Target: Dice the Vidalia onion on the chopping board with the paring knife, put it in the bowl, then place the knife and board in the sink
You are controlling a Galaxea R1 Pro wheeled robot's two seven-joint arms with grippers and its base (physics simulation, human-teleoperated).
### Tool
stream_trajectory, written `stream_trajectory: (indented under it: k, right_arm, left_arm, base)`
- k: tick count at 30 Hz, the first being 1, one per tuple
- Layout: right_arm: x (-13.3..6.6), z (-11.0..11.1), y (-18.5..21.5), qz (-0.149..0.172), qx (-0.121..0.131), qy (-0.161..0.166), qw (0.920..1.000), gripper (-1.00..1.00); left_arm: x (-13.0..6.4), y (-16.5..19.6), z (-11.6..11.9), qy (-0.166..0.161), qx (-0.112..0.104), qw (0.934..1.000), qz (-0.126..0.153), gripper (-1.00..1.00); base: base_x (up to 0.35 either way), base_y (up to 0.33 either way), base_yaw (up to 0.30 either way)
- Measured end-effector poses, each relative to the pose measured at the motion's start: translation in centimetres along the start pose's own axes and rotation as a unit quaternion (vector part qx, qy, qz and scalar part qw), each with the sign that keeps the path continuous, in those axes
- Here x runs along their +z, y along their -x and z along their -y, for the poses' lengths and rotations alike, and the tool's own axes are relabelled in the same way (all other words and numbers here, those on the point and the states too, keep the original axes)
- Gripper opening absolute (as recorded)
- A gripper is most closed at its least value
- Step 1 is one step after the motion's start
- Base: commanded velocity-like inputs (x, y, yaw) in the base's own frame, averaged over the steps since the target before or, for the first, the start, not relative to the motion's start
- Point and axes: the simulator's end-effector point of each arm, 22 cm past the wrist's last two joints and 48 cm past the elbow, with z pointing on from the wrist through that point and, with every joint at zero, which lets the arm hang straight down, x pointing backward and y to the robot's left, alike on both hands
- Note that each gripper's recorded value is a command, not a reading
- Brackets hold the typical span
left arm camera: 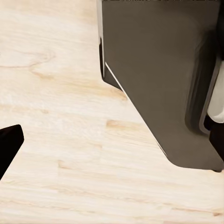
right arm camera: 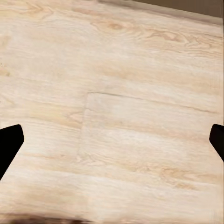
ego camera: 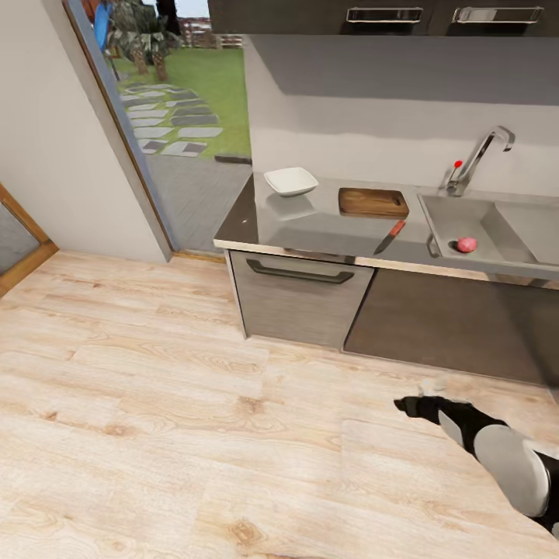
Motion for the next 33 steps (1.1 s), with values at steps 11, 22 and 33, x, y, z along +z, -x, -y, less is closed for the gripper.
stream_trajectory:
  k: [11,22,33]
  right_arm:
    - [-2.3,-10.3,-22.4,0.017,-0.037,0.070,0.9967,1.00]
    - [-7.1,-15.4,-32.0,0.031,-0.028,0.100,0.9941,1.00]
    - [-7.3,-14.6,-31.7,0.039,-0.020,0.073,0.9964,1.00]
  left_arm:
    - [0.0,0.0,-0.1,0.000,0.000,1.0000,0.000,1.00]
    - [-0.5,-2.7,-1.0,0.007,0.002,0.9995,-0.029,1.00]
    - [-0.8,-4.1,-1.4,0.011,0.002,0.9990,-0.044,1.00]
  base:
    - [0.000,0.000,0.000]
    - [0.000,0.000,0.000]
    - [0.000,0.000,0.000]
